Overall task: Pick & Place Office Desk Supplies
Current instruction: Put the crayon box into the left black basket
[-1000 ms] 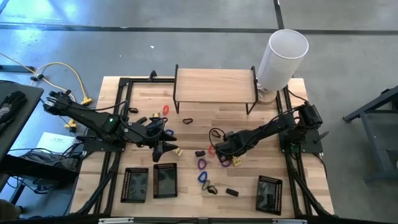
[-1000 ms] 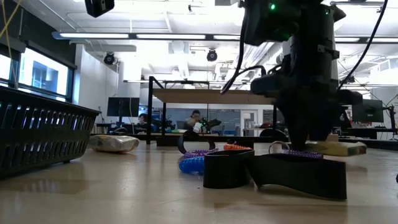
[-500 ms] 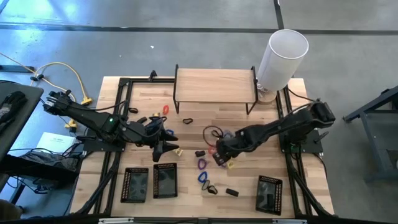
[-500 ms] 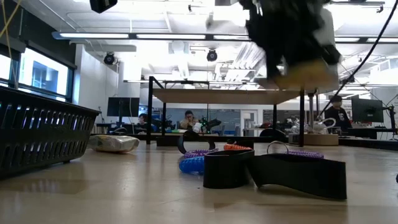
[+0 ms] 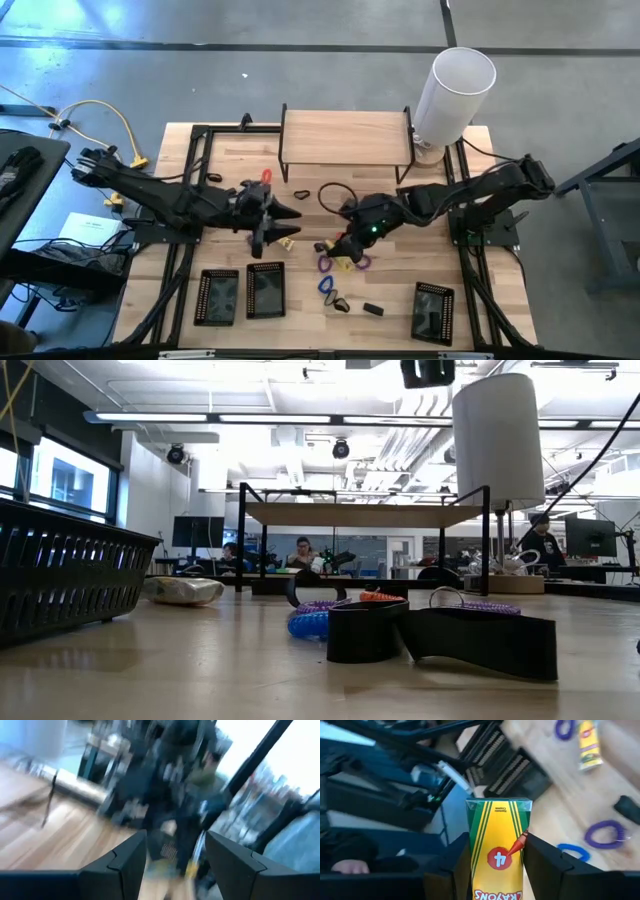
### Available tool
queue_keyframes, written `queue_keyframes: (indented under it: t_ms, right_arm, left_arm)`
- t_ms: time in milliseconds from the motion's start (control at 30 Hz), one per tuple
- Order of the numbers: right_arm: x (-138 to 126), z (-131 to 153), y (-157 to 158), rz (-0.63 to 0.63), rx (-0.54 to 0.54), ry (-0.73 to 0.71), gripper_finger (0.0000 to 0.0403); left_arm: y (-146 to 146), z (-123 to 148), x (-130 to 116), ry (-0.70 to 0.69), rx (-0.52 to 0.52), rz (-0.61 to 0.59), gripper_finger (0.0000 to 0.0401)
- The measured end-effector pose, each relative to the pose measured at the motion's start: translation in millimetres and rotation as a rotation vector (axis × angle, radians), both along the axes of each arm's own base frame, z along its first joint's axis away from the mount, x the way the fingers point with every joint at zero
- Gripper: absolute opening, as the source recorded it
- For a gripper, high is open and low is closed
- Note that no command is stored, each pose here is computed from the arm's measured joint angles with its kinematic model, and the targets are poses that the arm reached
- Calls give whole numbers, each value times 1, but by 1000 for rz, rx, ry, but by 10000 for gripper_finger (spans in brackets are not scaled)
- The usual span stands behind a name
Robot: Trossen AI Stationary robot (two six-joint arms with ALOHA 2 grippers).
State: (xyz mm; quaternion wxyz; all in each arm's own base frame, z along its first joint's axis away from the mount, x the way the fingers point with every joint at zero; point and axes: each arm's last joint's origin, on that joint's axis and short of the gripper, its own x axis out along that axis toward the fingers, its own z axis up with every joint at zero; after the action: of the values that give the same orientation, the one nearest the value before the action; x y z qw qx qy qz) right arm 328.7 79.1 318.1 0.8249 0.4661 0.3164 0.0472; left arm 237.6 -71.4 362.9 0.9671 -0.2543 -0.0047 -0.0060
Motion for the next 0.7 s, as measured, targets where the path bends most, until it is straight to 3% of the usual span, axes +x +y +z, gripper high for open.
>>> queue_keyframes:
  t_ms: [133, 267, 333, 600, 700]
  right_arm:
    - [4, 4, 2, 44, 15, -65, 150]
    - [4, 3, 3, 59, 21, -60, 150]
    - [4, 4, 3, 71, 29, -68, 150]
    - [4, 5, 4, 110, 35, -78, 148]
    - [4, 5, 4, 125, 44, -79, 148]
  left_arm:
    - [0, 2, 10, -75, -27, 15, 197]
    - [2, -5, 16, -30, 9, 30, 197]
    - [2, -10, 17, 14, 135, 29, 197]
    - [-8, -24, 16, 110, 794, -60, 197]
    - [-14, -23, 14, 86, 922, -83, 197]
